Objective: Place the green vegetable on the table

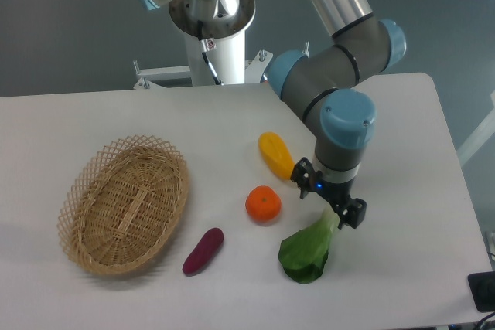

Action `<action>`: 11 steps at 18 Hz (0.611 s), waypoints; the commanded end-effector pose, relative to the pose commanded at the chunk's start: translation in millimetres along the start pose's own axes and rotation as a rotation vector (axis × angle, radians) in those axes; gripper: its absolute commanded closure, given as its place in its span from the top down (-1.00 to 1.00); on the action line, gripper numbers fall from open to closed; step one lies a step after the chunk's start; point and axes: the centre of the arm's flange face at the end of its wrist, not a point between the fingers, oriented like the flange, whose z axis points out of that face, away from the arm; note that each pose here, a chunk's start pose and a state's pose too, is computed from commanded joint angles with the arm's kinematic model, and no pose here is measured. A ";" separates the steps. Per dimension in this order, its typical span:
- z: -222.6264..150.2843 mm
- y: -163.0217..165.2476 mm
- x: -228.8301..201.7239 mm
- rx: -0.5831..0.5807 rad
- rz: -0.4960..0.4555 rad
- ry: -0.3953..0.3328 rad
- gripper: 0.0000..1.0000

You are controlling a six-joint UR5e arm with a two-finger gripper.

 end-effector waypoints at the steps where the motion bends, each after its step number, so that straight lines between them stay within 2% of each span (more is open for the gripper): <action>1: -5.7 -1.2 -13.7 0.007 -0.012 -0.013 1.00; 5: -19.0 -2.0 -52.2 0.000 -0.029 0.012 1.00; 8: -25.7 1.1 -72.7 -0.002 -0.027 -0.001 1.00; 10: -29.6 18.3 -86.3 -0.013 -0.047 0.012 1.00; 11: -28.9 19.9 -91.7 -0.017 -0.017 0.022 1.00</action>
